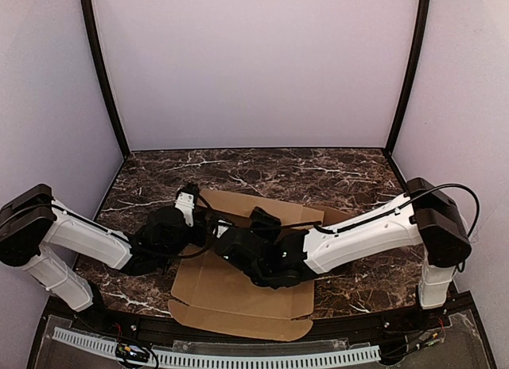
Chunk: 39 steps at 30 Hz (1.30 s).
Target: Fold the paper box
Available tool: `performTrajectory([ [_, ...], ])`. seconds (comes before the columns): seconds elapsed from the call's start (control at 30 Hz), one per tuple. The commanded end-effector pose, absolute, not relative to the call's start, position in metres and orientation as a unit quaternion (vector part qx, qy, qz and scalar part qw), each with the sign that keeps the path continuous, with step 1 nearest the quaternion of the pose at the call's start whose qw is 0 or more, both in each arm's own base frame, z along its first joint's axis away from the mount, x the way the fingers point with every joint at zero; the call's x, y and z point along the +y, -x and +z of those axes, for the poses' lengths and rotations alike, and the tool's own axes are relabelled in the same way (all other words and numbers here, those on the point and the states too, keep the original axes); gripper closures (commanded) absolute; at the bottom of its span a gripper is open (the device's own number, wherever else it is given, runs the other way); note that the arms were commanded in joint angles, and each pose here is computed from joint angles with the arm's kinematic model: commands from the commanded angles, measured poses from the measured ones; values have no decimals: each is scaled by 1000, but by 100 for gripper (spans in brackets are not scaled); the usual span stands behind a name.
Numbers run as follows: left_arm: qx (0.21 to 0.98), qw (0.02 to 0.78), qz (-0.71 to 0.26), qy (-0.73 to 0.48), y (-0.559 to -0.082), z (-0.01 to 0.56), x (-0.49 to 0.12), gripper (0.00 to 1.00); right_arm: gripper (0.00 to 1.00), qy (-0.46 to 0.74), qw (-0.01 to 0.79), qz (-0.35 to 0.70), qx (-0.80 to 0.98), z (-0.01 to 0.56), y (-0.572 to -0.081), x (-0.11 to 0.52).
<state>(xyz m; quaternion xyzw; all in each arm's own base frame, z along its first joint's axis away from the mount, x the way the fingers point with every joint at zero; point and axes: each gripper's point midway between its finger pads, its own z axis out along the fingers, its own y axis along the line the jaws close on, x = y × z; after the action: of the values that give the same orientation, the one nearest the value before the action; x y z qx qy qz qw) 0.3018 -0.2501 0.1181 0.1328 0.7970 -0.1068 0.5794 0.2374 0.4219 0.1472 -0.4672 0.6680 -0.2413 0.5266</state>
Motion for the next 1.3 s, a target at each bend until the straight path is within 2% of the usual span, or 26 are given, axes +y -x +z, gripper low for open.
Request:
performTrajectory([
  [0.0,790,584,-120,-143,-301,131,-260,99,21,551,446,-197,677,91,-211,422],
  [0.1,794,584,-99,-135,-304,131,-254,99,15,548,450,-174,683,104,-204,425],
  [0.27,798,586,-66,-126,-306,133,-242,99,11,538,446,-149,699,119,-198,416],
  [0.6,791,583,-67,-172,-303,131,-252,99,2,544,413,-39,729,146,-165,383],
  [0.77,782,582,-74,-208,-302,132,-264,99,1,551,407,23,728,179,-149,363],
  [1.2,741,553,-126,-359,-292,126,-322,99,2,496,444,175,726,277,-176,366],
  [1.27,740,545,-134,-371,-293,123,-329,99,6,480,449,198,727,284,-187,367],
])
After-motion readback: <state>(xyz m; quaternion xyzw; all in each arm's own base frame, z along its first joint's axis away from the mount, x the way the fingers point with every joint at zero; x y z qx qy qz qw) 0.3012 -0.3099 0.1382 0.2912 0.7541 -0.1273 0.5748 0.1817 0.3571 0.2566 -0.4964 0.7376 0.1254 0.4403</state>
